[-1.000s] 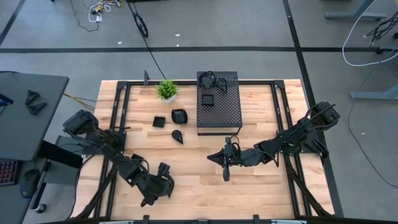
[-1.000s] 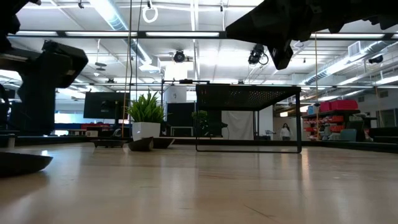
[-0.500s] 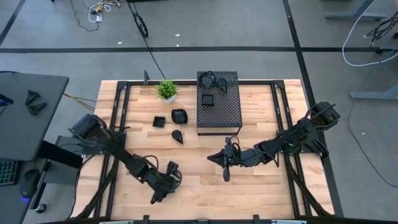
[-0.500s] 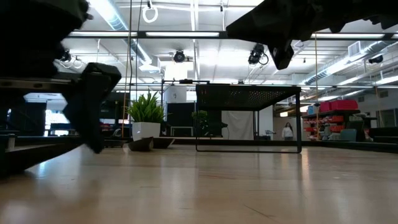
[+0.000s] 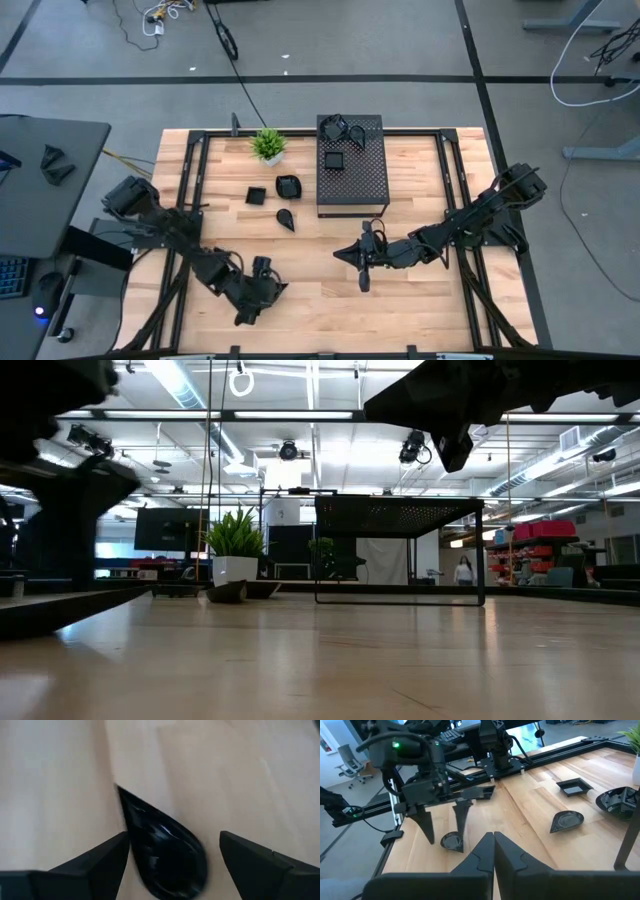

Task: Pick & Place Mini shaped plates
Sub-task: Stack the bottom drop shaped plate on top of the drop shaped plates on the shelf

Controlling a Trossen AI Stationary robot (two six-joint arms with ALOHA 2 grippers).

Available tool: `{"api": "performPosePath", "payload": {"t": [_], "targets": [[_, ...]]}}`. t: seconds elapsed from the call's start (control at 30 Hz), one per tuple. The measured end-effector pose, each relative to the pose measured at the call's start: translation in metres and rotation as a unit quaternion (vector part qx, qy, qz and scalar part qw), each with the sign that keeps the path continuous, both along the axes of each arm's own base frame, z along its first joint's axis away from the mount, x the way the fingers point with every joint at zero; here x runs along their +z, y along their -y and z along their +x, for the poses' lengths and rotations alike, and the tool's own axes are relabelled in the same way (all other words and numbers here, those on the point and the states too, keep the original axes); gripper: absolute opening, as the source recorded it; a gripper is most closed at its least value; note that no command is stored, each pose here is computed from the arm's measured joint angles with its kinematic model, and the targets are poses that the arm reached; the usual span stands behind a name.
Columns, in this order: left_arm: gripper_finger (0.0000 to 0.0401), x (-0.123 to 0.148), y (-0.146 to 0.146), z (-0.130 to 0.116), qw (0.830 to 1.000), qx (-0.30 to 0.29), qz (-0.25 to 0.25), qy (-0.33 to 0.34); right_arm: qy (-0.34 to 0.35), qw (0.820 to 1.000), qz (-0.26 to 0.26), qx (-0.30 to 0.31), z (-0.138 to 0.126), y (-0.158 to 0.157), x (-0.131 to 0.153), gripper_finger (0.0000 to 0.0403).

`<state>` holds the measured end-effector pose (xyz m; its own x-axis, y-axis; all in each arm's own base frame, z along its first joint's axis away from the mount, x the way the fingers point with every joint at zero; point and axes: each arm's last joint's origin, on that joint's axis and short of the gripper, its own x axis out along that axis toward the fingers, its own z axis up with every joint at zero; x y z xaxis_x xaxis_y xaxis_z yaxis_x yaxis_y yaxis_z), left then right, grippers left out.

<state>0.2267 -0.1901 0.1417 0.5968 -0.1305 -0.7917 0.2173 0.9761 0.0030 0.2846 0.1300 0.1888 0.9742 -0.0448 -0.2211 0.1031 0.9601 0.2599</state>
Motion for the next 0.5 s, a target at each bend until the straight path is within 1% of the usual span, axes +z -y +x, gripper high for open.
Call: {"api": "performPosePath", "payload": {"t": [0.1, 0.2, 0.3, 0.4, 0.5], "targets": [[0.0314, -0.002, 0.007, -0.009, 0.999, 0.031, -0.012, -0.007, 0.000, 1.000, 0.000, 0.000, 0.000, 0.000, 0.000, 0.0008], [0.0314, -0.002, 0.012, -0.016, 0.997, 0.071, -0.003, 0.012, 0.000, 1.000, -0.005, 0.001, 0.000, 0.000, 0.000, 0.0008], [0.0314, -0.002, 0.016, -0.023, 0.995, 0.097, 0.005, 0.027, 0.000, 1.000, -0.005, 0.001, 0.000, 0.000, 0.000, 0.0008], [0.0314, -0.002, 0.018, -0.027, 0.992, 0.118, 0.006, 0.040, 0.000, 1.000, -0.006, 0.001, 0.000, 0.000, 0.000, 0.0008], [0.0314, -0.002, 0.022, -0.031, 0.992, 0.120, 0.001, 0.043, 0.000, 1.000, -0.007, 0.001, 0.000, 0.000, 0.000, 0.0008]]}}
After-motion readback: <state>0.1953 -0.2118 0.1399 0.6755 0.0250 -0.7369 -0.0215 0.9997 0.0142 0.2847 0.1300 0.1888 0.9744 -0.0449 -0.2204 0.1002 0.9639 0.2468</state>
